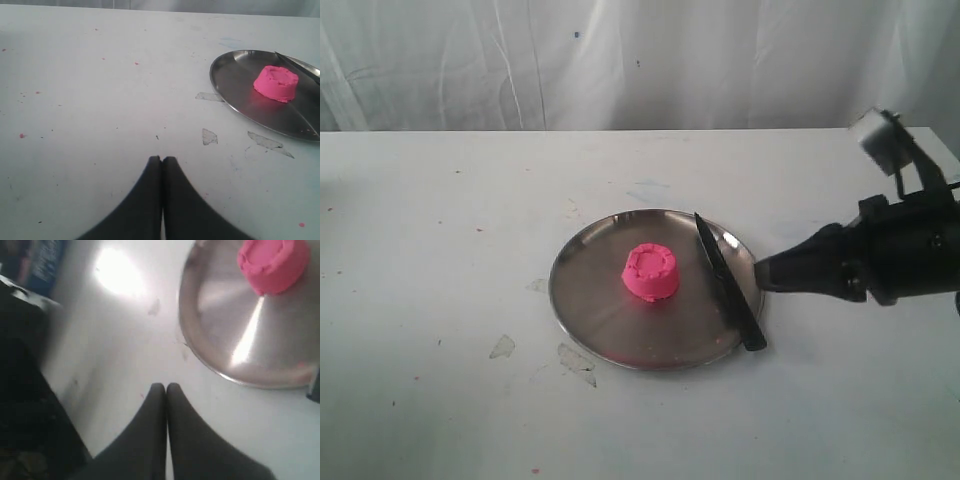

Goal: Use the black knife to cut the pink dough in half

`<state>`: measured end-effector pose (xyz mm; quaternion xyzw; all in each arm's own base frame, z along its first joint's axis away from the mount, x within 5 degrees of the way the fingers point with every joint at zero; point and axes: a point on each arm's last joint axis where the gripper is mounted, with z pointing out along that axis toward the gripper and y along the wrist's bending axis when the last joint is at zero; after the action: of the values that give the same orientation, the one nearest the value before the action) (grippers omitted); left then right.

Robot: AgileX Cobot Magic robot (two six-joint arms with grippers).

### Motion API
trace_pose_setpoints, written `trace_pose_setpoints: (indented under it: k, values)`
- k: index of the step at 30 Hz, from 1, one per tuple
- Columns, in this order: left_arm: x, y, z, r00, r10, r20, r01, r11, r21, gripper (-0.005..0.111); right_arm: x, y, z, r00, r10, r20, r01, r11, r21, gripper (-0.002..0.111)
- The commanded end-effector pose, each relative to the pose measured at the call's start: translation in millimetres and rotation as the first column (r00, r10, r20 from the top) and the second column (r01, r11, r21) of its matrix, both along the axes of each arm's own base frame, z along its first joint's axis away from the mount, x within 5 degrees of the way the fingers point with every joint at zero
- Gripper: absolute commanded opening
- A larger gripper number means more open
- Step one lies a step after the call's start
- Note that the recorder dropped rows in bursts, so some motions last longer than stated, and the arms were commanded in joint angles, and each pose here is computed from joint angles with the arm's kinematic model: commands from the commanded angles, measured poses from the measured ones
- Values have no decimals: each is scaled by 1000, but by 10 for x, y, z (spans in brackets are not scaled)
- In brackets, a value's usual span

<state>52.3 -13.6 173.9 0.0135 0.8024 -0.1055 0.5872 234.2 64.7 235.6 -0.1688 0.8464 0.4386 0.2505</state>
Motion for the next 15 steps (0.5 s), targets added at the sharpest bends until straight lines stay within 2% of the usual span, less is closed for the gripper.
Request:
trace_pose_setpoints:
  k: [1, 4, 8, 15]
  values:
    - [-2, -2, -17, 1000, -1, -3, 1, 1000, -8, 0, 199, -249, -105, 997, -80, -11, 81, 984, 159, 0]
    - [-2, -2, -17, 1000, -1, -3, 1, 1000, -8, 0, 293, -359, -279, 988, -147, -50, 152, 982, 111, 0]
    - [-2, -2, -17, 1000, -1, -3, 1, 1000, -8, 0, 385, -384, -473, 984, -164, -76, 171, 981, 90, 2]
    - [-2, -2, -17, 1000, -1, -3, 1, 1000, -8, 0, 606, -447, -599, 983, -166, -82, 169, 985, 36, 27]
